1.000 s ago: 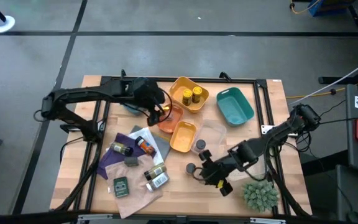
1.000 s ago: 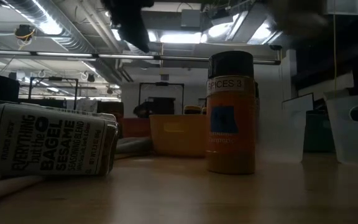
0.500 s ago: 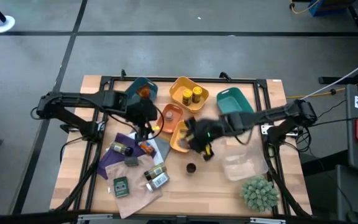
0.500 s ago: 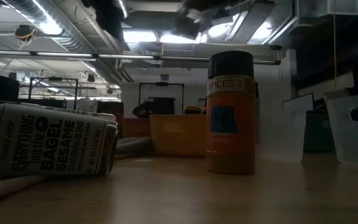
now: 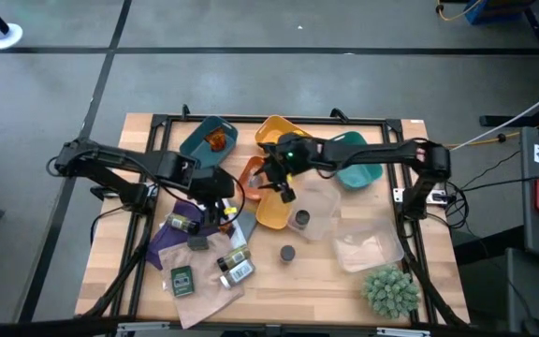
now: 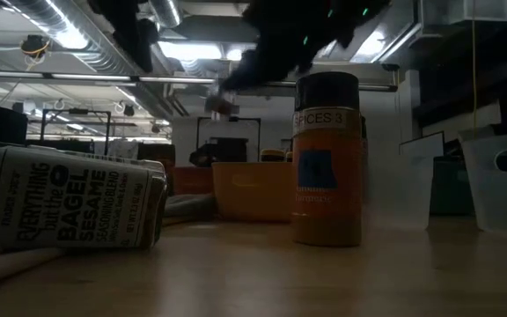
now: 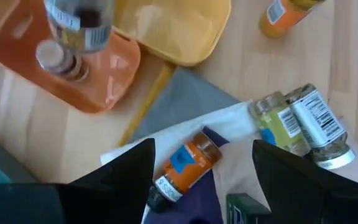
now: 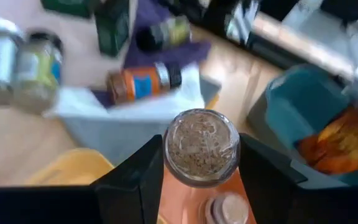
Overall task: Sort spices by type
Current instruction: Put the brown seasoning bottle into the orange bin, then put the black seasoning can into the small yellow bin
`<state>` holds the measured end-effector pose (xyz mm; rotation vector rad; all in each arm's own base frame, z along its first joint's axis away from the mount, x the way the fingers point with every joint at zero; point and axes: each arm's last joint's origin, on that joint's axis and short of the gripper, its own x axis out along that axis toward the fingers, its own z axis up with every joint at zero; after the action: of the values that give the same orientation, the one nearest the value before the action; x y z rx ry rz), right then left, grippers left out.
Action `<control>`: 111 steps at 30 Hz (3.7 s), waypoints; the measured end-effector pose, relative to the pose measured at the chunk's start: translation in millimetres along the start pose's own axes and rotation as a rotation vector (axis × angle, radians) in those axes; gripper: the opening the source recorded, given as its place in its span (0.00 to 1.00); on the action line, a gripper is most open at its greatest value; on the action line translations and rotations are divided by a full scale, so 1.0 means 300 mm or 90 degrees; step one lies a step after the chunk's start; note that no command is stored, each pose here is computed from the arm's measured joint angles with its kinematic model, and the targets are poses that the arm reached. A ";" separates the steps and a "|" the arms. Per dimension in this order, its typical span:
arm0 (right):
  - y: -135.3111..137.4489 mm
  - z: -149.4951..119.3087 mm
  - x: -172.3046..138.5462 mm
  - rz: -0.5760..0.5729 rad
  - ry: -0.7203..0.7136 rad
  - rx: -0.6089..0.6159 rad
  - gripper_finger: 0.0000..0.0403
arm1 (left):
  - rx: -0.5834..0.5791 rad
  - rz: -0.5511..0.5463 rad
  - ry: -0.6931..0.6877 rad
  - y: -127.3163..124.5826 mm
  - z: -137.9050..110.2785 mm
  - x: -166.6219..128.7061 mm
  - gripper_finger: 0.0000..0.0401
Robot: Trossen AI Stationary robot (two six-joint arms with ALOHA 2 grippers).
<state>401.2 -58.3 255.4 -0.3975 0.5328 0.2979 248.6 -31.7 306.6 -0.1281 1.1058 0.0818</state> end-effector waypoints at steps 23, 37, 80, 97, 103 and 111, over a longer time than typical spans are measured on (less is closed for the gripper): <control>-0.026 -0.250 0.220 0.040 0.095 0.084 0.45 | -0.040 0.009 0.027 0.006 -0.054 0.096 0.63; -0.030 -0.252 0.220 0.013 0.111 0.079 0.59 | -0.041 0.009 0.026 0.006 -0.053 0.096 0.63; 0.097 0.048 0.077 0.198 0.320 0.040 0.66 | -0.101 0.020 0.190 0.058 -0.160 0.106 0.63; 0.197 0.102 0.054 0.197 0.364 0.008 0.66 | -0.148 0.023 0.150 -0.199 -0.275 0.058 0.63; 0.213 0.109 0.057 0.189 0.372 0.018 0.66 | -0.081 0.060 0.146 -0.256 -0.305 0.083 0.63; 0.226 0.114 0.059 0.179 0.379 0.016 0.66 | -0.049 0.073 0.152 -0.299 -0.325 0.111 0.63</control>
<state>405.2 19.6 253.3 -0.3857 1.1808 0.4444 188.8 -134.4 239.2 -0.1453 1.3486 0.2160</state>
